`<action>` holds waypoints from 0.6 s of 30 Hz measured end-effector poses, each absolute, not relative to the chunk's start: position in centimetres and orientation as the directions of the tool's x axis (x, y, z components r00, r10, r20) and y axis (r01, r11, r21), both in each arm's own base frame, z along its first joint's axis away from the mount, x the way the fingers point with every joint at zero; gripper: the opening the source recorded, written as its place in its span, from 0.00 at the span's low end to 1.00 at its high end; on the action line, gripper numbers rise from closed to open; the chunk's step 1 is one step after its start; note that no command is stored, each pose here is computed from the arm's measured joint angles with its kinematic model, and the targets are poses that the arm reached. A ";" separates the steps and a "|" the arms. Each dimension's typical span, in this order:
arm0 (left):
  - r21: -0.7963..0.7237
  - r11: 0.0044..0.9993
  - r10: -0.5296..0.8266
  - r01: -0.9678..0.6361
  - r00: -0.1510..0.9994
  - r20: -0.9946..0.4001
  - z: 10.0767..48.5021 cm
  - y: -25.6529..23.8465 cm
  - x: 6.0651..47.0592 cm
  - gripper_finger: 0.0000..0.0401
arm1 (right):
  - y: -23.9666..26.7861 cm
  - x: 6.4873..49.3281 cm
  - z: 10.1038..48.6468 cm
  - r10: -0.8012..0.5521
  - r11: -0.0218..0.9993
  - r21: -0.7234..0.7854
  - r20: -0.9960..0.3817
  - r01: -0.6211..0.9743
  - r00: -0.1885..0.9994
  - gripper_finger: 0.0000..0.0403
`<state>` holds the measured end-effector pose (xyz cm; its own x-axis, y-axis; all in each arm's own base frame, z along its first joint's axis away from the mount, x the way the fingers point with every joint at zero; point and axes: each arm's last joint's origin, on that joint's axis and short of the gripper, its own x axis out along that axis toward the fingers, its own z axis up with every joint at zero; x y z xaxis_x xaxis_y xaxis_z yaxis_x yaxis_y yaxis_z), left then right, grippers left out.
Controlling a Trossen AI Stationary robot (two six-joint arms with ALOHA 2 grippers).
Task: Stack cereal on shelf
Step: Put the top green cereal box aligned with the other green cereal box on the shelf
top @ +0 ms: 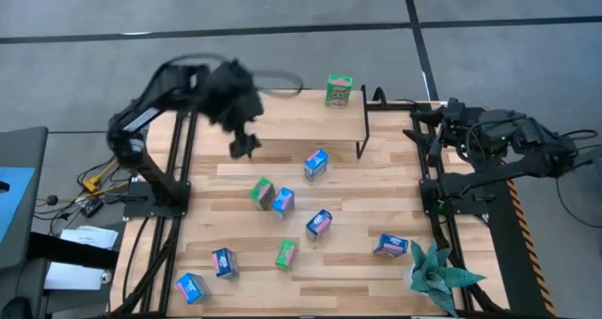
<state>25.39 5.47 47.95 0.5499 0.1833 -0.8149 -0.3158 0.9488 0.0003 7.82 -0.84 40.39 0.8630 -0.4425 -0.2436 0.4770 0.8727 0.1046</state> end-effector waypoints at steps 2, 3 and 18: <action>0.025 0.896 0.295 -0.444 0.552 -0.780 48.3 3.3 24.9 0.90 | -0.8 7.9 40.4 -0.443 0.872 0.109 -0.245 0.478 0.863 0.71; 0.040 0.863 0.354 -0.503 0.546 -0.759 48.2 2.2 24.5 0.90 | -0.8 7.9 40.4 -0.443 0.872 0.108 -0.246 0.478 0.862 0.71; 0.044 0.673 0.549 -0.739 0.459 -0.699 32.8 -7.9 26.1 0.90 | -0.8 8.0 40.3 -0.443 0.872 0.101 -0.252 0.478 0.860 0.71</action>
